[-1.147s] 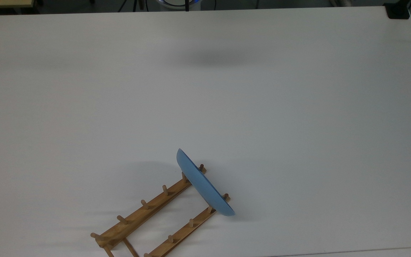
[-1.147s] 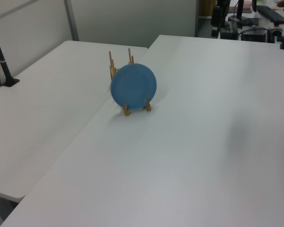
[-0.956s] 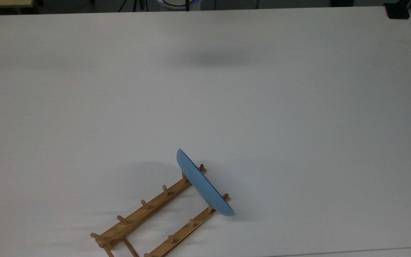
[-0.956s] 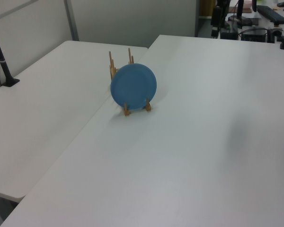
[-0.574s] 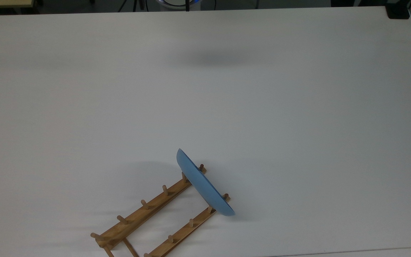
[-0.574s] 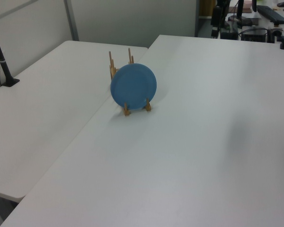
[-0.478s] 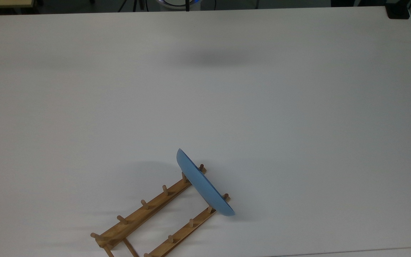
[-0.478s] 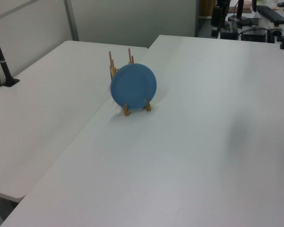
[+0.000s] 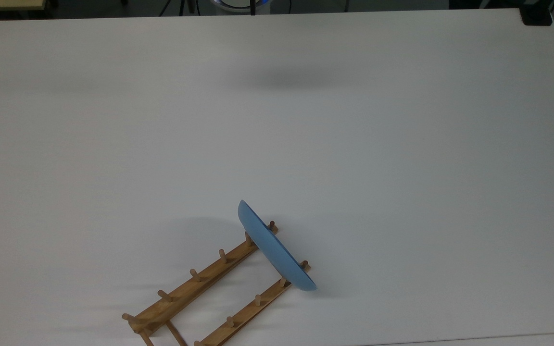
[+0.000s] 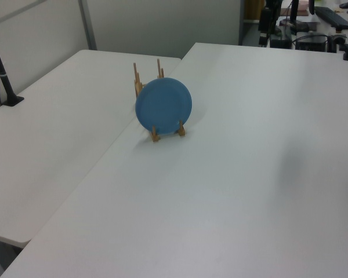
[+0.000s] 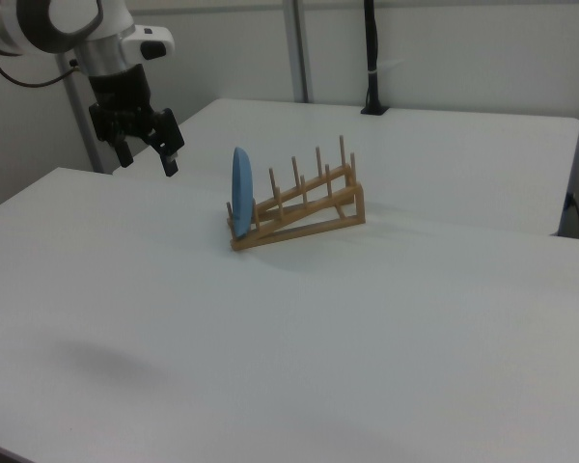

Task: Pick plate from plate rack

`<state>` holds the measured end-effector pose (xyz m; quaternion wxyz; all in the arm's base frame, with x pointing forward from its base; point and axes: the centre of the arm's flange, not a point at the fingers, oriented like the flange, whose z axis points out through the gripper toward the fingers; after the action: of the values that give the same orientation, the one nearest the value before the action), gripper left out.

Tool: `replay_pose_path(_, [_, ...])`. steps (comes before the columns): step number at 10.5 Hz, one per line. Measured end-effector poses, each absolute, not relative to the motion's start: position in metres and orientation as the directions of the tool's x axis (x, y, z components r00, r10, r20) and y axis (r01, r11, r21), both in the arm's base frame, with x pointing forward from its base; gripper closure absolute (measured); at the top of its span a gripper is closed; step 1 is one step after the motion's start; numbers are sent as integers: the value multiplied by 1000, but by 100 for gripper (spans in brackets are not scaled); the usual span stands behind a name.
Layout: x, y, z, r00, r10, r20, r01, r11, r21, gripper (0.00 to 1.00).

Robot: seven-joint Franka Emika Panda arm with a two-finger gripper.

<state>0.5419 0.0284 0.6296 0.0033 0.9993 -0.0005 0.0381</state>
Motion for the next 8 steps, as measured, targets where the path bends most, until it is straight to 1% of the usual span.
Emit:
replay_pose_path(2, [542, 28, 628, 997, 16, 74, 15, -1000, 7, 0])
replay_pose_path(4, [542, 28, 627, 989, 132, 66, 132, -991, 15, 0])
replay_pose_path(6, [544, 25, 622, 965, 258, 54, 257, -966, 20, 0])
replay_pose_path(7, [548, 24, 617, 959, 280, 54, 279, -960, 20, 0])
replay_pose_path(8, [555, 23, 615, 954, 289, 80, 288, -957, 26, 0])
